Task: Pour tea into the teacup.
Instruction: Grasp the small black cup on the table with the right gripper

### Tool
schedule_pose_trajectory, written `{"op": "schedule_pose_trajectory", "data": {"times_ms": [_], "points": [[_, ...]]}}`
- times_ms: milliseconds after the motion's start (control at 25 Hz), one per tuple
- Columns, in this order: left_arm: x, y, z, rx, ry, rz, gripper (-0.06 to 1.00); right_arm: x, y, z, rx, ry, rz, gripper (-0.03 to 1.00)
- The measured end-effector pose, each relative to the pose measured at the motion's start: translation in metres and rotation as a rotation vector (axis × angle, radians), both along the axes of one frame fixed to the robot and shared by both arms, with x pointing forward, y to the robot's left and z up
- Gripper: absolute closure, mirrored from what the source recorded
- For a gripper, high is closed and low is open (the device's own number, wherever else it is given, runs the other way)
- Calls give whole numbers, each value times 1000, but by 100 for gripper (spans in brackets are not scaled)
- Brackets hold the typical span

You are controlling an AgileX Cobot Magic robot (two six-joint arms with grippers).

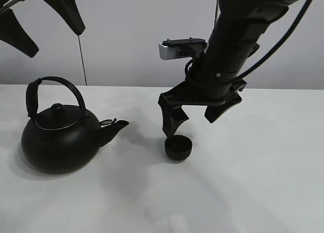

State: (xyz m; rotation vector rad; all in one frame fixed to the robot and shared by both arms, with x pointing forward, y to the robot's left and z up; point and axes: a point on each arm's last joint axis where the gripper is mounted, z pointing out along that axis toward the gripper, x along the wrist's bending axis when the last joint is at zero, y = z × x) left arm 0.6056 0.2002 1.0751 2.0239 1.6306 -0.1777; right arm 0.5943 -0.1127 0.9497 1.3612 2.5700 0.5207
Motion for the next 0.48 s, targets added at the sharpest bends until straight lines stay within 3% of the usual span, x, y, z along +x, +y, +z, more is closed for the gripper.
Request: {"op": "schedule_pose_trajectory", "data": {"times_ms": [480], "points": [[0,0,0,0,-3,2,25,7,17,-22,-68,56,75,29]]}}
